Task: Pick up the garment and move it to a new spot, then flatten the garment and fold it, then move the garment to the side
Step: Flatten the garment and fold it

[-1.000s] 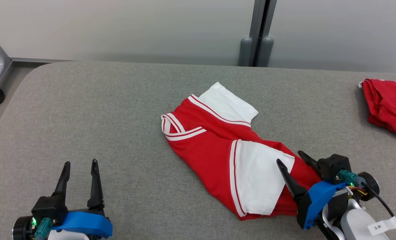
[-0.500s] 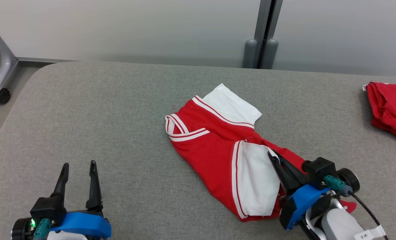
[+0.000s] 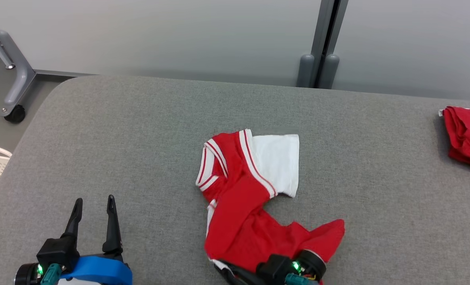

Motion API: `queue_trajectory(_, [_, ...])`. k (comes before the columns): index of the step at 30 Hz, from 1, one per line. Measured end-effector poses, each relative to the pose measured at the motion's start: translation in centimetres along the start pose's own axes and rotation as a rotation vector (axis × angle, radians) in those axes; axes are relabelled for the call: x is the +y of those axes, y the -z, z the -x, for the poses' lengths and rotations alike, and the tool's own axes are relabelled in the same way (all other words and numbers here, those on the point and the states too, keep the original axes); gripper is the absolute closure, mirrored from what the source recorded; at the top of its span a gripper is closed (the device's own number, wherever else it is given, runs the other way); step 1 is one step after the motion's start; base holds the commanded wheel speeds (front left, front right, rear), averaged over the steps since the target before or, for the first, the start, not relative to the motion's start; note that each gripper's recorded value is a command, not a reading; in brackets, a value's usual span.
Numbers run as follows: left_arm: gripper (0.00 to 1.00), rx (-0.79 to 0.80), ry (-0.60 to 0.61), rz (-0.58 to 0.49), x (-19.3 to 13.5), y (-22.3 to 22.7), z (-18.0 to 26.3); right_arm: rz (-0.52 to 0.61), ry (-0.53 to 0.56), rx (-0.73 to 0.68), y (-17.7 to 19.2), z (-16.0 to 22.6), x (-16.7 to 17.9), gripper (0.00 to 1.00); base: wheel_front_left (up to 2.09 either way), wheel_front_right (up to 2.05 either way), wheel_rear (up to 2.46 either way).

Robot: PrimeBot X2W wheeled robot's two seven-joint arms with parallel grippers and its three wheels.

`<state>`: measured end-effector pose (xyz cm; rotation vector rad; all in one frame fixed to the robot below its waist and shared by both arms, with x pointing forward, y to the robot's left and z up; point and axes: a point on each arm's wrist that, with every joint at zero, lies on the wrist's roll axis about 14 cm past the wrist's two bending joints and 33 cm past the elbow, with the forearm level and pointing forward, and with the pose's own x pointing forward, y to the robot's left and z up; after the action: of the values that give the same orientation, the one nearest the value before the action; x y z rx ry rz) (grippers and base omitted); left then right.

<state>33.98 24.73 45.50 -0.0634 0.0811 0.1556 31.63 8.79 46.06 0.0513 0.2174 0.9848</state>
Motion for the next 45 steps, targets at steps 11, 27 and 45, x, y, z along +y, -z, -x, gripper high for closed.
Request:
queue_trajectory(11, [0.0,-0.002,0.005,0.009,-0.2,0.0,-0.1,-0.009,0.092,-0.106,-1.4,0.9,-3.4,0.0,0.0,0.0,0.0])
queue_trajectory(27, [0.0,0.005,0.017,0.008,-0.6,0.2,-0.1,-0.024,0.158,0.048,0.7,3.3,-5.4,0.0,0.0,0.0,0.0])
queue_trajectory(45, [0.0,0.012,0.027,0.007,-1.0,0.4,-0.7,0.115,0.46,-0.066,-7.3,5.1,-19.9,1.0,0.0,0.0,0.0])
